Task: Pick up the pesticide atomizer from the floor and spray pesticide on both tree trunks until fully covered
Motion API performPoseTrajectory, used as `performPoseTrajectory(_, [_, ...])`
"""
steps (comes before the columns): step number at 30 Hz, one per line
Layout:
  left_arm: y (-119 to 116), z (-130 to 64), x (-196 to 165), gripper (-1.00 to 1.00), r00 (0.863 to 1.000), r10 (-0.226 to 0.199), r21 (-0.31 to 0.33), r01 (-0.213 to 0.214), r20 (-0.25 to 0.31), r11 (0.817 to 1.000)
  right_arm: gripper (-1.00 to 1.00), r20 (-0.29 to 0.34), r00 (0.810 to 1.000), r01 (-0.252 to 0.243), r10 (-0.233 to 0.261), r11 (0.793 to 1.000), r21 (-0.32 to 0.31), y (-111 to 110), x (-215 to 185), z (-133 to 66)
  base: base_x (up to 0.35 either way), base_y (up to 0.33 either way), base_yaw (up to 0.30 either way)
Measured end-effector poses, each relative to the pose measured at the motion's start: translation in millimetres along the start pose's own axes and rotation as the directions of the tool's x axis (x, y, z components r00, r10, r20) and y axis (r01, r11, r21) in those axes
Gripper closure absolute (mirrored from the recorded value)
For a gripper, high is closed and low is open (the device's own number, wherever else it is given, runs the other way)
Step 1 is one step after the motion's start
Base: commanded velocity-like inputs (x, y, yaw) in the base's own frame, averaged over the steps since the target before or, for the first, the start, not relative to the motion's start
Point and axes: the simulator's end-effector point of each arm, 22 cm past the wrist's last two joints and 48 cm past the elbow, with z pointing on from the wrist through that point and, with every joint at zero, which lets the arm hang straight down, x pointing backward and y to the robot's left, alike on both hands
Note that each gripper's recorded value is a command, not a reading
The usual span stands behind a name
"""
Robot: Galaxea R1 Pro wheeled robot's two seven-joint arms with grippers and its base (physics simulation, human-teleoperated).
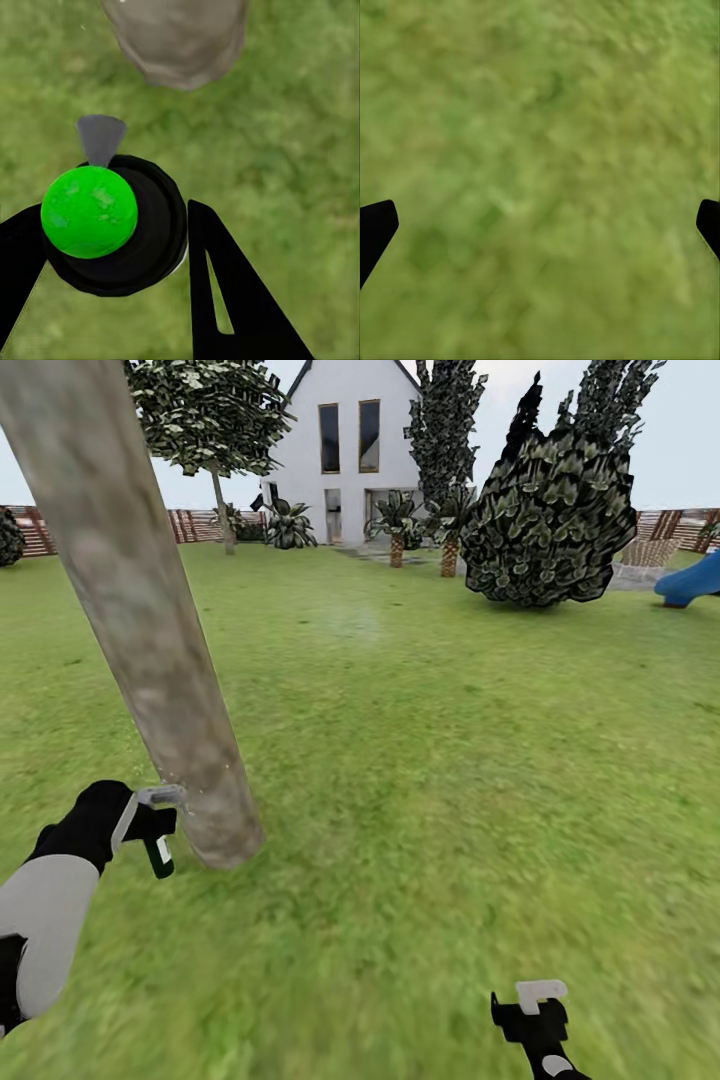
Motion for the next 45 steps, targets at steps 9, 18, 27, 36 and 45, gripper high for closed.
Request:
performPoseTrajectory(9, [7, -27.3, -23, 1.00, 1.000, -0.012, -0.019, 0.012, 0.028, 1.000, -1.00, 0.000, 1.000, 0.000, 0.000, 1.000, -0.001, 0, 0, 0.0, 0.032, -0.068, 0.000])
performPoseTrajectory(18, [5, -26.6, -22, 1.00, 1.000, -0.014, -0.013, 0.015, 0.025, 1.000, -1.00, 0.001, 1.000, 0.001, -0.001, 1.000, -0.002, 0, 0, 0.0, 0.093, -0.250, 0.000])
performPoseTrajectory(27, [3, -26.7, -22, 1.00, 0.999, -0.018, -0.008, 0.018, 0.027, 1.000, -1.00, 0.001, 1.000, 0.000, 0.000, 1.000, -0.003, 2, -1, -0.2, 0.071, -0.253, 0.138])
performPoseTrajectory(36, [1, -25.1, -20, 1.00, 1.000, -0.017, -0.003, 0.017, 0.023, 1.000, -1.00, 0.000, 1.000, 0.001, -0.001, 1.000, -0.001, 0, 0, 0.2, 0.096, -0.217, 0.007])
performPoseTrajectory(45, [3, -7.9, 15, 1.00, 0.999, -0.008, -0.006, 0.008, -0.031, 1.000, -1.00, 0.001, 1.000, 0.000, 0.000, 1.000, -0.001, 1, 0, -0.2, 0.001, -0.194, 0.174])
